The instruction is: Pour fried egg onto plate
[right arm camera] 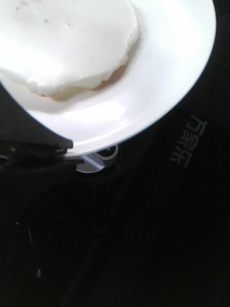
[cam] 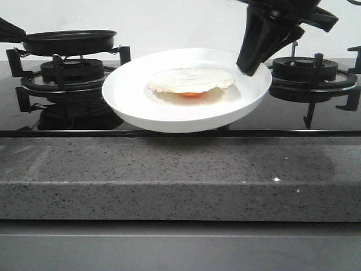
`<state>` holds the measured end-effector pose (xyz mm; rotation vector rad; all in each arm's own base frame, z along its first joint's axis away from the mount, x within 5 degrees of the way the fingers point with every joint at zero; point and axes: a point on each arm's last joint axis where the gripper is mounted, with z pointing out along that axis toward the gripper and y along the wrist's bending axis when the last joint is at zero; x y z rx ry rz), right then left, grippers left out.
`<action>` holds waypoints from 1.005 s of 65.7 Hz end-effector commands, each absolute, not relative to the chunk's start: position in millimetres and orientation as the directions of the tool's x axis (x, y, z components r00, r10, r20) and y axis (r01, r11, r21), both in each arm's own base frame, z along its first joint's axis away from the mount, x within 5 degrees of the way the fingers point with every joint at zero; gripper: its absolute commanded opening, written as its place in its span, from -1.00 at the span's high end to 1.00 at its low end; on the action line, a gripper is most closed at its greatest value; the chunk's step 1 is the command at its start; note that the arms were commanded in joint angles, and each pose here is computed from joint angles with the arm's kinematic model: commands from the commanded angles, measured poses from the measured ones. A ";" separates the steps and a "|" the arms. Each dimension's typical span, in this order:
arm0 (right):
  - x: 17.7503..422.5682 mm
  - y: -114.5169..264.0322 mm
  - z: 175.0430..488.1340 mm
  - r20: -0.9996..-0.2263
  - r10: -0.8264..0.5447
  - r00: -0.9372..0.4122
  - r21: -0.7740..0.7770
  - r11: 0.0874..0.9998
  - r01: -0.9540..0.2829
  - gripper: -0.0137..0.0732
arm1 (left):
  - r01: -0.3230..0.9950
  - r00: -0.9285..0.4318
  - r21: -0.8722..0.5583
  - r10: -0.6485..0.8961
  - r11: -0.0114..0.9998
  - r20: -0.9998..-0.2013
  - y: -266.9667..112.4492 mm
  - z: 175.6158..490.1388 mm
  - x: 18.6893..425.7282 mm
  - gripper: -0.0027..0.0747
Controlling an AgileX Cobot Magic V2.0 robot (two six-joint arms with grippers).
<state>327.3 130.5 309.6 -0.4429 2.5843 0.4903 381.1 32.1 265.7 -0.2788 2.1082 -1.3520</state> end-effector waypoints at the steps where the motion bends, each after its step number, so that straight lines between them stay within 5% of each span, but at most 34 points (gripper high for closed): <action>1: 322.5 129.5 337.1 -0.590 -0.171 -0.789 0.279 0.874 -0.398 0.84 | 0.238 -0.760 -0.877 -0.482 0.417 -0.435 27.4 300.7 374.0 0.98; 36: 322.5 129.5 337.1 -0.590 -0.171 -0.789 0.279 0.874 -0.398 0.84 | 0.281 -0.738 -0.850 -0.466 0.446 -0.489 23.3 325.8 359.8 0.98; 66: 322.5 129.5 337.1 -0.590 -0.171 -0.789 0.279 0.874 -0.398 0.84 | 0.302 -0.609 -0.579 -0.314 0.757 -0.728 14.6 384.2 308.7 0.98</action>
